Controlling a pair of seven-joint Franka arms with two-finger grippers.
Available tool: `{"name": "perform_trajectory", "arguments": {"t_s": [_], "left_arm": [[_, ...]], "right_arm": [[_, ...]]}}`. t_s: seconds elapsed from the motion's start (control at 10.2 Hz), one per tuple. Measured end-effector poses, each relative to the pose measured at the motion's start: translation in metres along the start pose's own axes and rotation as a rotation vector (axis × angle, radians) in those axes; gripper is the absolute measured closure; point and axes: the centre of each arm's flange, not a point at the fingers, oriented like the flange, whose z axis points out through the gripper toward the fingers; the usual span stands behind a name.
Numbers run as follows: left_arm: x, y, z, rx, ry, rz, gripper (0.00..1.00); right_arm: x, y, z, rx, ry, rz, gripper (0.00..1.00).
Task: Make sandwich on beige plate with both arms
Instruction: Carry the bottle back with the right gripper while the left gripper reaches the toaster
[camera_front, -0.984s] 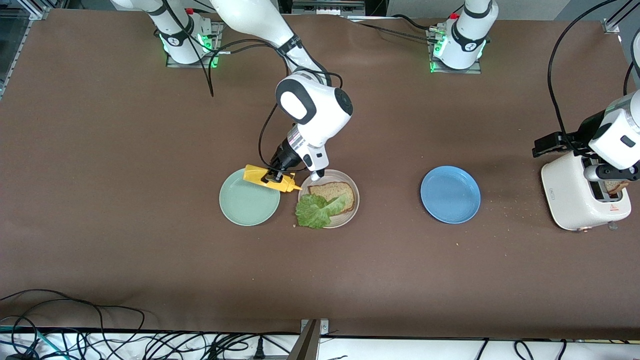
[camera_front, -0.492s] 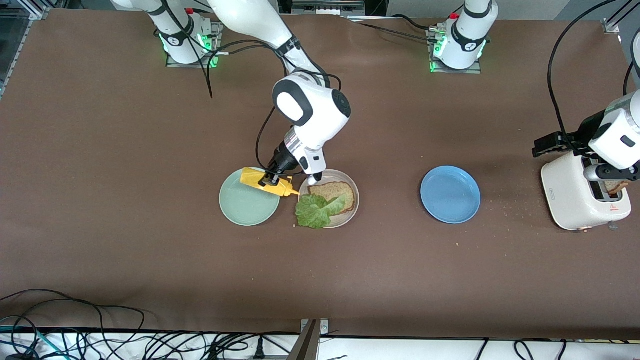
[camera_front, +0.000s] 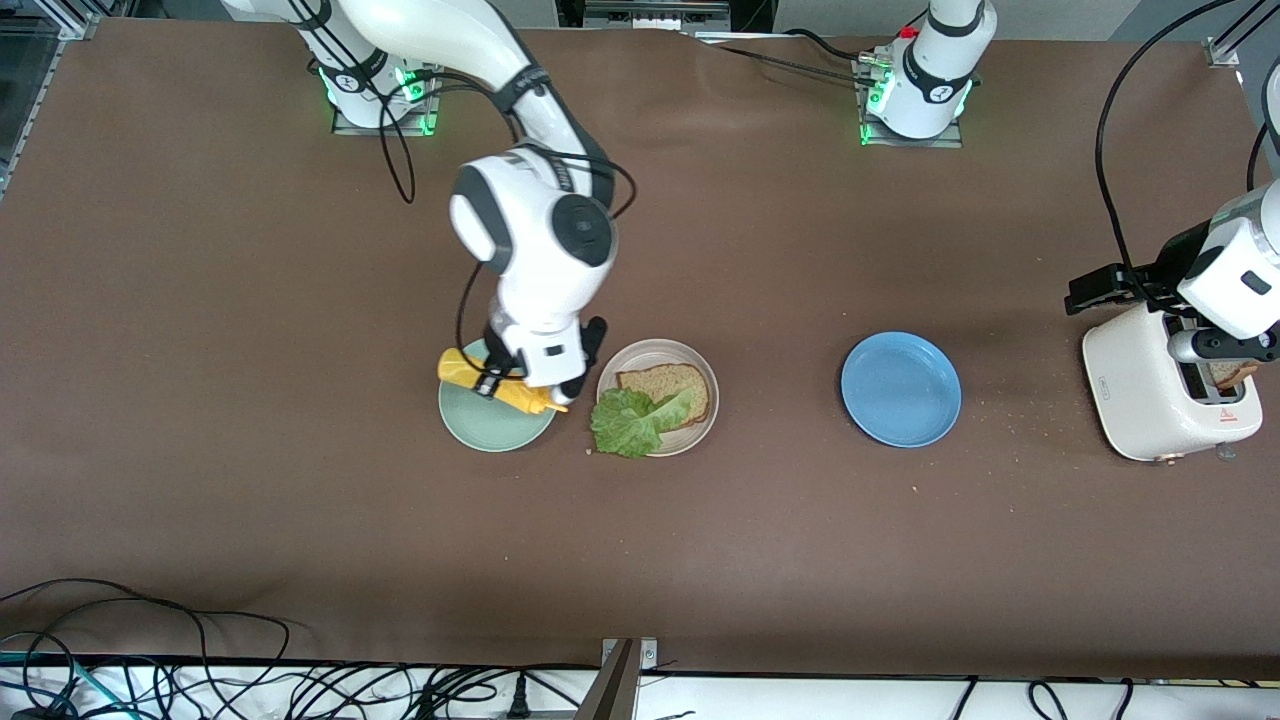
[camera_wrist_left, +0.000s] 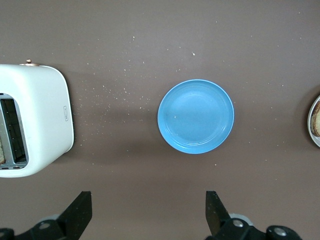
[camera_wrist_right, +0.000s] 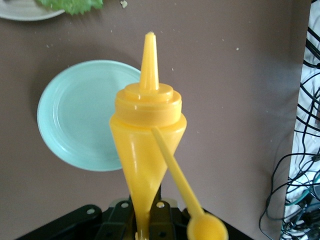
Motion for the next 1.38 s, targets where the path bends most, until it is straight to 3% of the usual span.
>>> {"name": "perform_trajectory", "arguments": {"t_s": [0.2,0.39,0.69,0.89,1.08,1.18,1.38], "left_arm": [[0.0,-0.002,0.0,0.0,0.0,-0.003,0.0],[0.0,-0.016,-0.001,0.009,0.001,-0.025,0.0],[0.004,-0.054,0.005,0.167,-0.01,-0.064,0.0],[0.02,-0.061,0.038,0.238,-0.065,-0.055,0.0],[0.059,-0.081,0.136,0.236,-0.188,-0.067,0.0],[0.07,-0.1,0.165,0.225,-0.212,-0.09,0.0],[0.075,-0.142,0.15,0.175,-0.173,-0.167,0.0]], "right_arm": [[-0.06,0.056,0.001,0.122,0.079,-0.007,0.91],[-0.131,0.111,0.019,0.265,0.207,0.006,0.91],[-0.223,0.165,0.079,0.444,0.457,-0.002,0.91],[-0.264,0.174,0.123,0.505,0.595,-0.036,0.91],[-0.28,0.168,0.153,0.535,0.706,-0.091,0.91],[-0.289,0.162,0.172,0.557,0.788,-0.098,0.91],[-0.327,0.145,0.232,0.594,0.966,-0.061,0.91]]}}
